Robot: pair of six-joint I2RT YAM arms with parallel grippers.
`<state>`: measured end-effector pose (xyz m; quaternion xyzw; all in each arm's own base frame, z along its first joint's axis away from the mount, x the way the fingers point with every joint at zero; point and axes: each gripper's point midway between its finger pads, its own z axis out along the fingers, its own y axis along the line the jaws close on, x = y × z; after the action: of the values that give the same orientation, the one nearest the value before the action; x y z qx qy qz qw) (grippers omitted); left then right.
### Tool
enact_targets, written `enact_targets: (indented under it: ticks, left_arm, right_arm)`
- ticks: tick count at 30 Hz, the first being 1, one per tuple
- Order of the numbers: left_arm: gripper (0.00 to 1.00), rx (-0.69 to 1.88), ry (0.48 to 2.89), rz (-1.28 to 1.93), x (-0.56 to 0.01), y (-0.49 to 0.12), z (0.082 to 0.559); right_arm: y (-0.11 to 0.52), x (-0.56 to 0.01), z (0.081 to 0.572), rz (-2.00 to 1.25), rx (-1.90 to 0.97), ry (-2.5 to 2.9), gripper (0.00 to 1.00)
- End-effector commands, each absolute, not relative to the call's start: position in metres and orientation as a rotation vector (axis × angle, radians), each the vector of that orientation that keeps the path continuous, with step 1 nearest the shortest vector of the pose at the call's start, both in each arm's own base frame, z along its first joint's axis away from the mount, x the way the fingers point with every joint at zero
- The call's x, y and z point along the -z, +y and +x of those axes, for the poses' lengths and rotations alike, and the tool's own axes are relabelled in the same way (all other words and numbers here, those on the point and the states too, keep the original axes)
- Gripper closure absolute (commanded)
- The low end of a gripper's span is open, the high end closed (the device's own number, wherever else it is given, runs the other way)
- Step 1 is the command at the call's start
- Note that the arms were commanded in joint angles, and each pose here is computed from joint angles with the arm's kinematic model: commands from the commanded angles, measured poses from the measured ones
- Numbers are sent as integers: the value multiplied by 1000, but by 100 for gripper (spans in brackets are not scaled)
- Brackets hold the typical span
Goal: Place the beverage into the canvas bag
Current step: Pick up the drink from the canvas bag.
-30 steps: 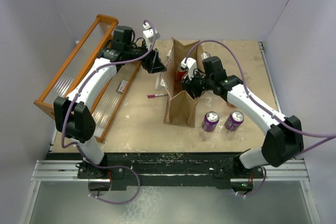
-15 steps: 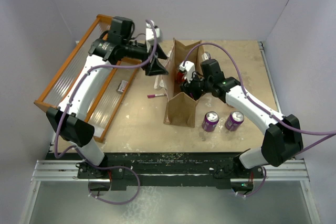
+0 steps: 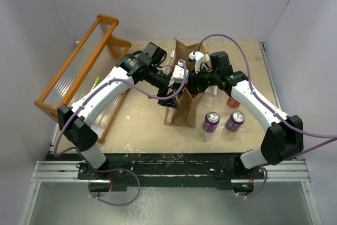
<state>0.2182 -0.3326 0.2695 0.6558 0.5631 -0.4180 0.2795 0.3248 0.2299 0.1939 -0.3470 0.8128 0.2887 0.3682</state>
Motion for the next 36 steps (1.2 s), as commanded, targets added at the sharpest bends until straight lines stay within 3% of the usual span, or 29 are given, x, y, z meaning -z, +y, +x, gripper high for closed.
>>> enact_targets:
  ticks: [1,6,12,16,25,36]
  left_arm:
    - [29,1028,1504,1763,-258,-334,227]
    - [41,1024,1516,1795,-245,-330,217]
    - [44,1017,1427,1745,-269,-330,212]
    - [57,1006,1342,1824,-260,-328,204]
    - [99,920,1197,2138,-209,-312,189]
    - [100,929,1213,2315,-153,-306,174]
  right_arm:
    - [233,-205,319,-899,-782,2070,52]
    - [232,-207,319,-885,-780,2069,55]
    - [231,-206,313,-907,-790,2072,62]
    - [228,-212,316,-881,-789,2067,65]
    - [230,-210,318,-871,-878,2146,70]
    - [213,-175,342,-787,-697,2256,62]
